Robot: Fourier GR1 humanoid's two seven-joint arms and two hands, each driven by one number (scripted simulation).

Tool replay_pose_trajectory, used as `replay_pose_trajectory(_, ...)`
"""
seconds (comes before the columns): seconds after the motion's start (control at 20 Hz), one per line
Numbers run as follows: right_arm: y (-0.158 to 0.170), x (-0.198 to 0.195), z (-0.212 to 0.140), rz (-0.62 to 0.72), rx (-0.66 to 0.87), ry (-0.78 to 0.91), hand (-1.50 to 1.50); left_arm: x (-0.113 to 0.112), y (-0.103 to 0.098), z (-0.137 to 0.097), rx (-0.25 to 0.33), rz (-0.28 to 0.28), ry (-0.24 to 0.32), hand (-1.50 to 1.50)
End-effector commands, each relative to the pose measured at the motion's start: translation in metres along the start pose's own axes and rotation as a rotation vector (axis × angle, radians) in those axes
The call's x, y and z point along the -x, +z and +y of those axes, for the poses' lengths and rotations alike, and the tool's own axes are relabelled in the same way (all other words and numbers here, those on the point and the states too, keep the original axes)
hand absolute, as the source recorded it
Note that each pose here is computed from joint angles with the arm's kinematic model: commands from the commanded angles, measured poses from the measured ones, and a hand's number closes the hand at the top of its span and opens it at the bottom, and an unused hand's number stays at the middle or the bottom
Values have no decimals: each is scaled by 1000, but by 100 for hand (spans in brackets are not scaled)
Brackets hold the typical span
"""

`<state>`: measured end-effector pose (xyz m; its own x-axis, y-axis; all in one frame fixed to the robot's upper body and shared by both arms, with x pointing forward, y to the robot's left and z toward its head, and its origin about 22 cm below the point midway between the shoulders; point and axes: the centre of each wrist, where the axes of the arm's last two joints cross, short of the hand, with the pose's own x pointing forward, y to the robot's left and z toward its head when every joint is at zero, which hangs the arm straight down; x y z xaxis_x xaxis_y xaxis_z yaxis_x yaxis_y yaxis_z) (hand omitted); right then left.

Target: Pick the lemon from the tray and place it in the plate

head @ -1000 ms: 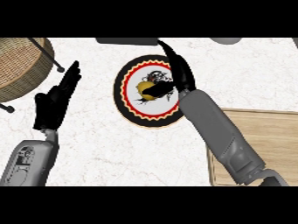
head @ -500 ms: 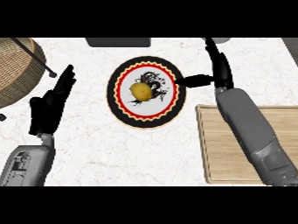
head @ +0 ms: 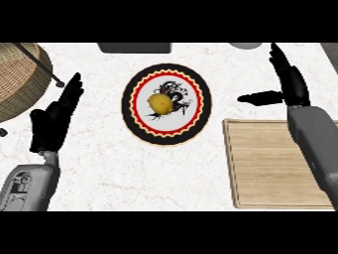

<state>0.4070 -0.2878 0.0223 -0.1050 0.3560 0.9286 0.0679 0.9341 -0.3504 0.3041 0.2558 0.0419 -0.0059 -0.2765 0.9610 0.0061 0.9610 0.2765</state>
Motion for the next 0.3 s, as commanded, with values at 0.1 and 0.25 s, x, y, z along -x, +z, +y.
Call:
replay_pose_trajectory(0.1, 11, 22, -33, 4, -3, -11, -150, -15, 3, 22, -7, -15, 0, 0)
replay_pose_trajectory(0.25, 11, 25, -44, 1, -13, -16, -150, 4, -2, 3, 2, 2, 10, 0)
